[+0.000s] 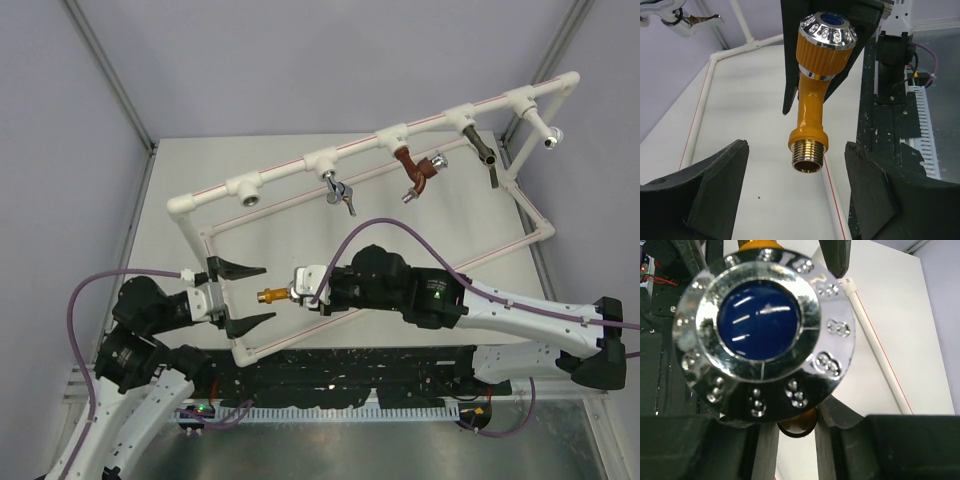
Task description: Install the water faucets
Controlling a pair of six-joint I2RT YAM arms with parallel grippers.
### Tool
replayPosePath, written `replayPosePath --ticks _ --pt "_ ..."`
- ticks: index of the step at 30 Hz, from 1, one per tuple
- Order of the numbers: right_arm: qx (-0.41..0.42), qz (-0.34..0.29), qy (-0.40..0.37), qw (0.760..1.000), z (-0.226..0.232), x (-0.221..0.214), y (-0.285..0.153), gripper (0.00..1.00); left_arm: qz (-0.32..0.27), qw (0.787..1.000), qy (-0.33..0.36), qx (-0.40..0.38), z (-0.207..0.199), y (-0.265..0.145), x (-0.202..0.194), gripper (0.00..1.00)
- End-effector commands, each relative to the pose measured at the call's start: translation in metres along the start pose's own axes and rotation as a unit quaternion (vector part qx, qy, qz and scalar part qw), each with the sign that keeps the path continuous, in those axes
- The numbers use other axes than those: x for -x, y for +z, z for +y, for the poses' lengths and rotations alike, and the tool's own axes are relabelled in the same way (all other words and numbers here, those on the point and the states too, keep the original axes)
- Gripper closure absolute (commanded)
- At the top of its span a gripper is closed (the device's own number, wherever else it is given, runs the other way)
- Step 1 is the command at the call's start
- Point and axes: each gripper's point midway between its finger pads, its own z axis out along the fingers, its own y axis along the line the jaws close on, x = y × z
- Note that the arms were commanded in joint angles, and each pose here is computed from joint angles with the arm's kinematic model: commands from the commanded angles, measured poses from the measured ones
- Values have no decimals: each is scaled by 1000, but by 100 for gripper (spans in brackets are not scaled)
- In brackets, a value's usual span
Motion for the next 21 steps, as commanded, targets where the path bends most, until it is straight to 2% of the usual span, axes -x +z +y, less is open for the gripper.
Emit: replayPosePath --ticks 1,6,7,8,11,12,20,21 --pt "9 -30 -17 999 -3 21 -2 95 -43 997 15 -60 -13 4 32 22" --pt "9 -24 -14 1000 -3 18 2 95 -39 995 -4 -87 -18 8 30 33" --pt "12 -22 -14 1000 -2 17 3 95 -37 995 -7 -89 -18 8 29 40" --pt "12 -22 -10 1000 -2 18 3 95 -36 995 -11 -90 -19 9 27 50" --pt "17 -29 -2 999 -1 20 2 95 -33 995 -16 -92 -19 9 24 95" --pt "20 -35 4 999 -1 22 1 95 -33 995 -17 -90 -20 9 23 100" --pt "57 -76 44 995 -1 31 -4 95 -53 998 -35 -23 -3 11 14 100" --pt "58 -73 45 995 -1 28 -3 95 -50 998 -35 -17 -3 10 12 92"
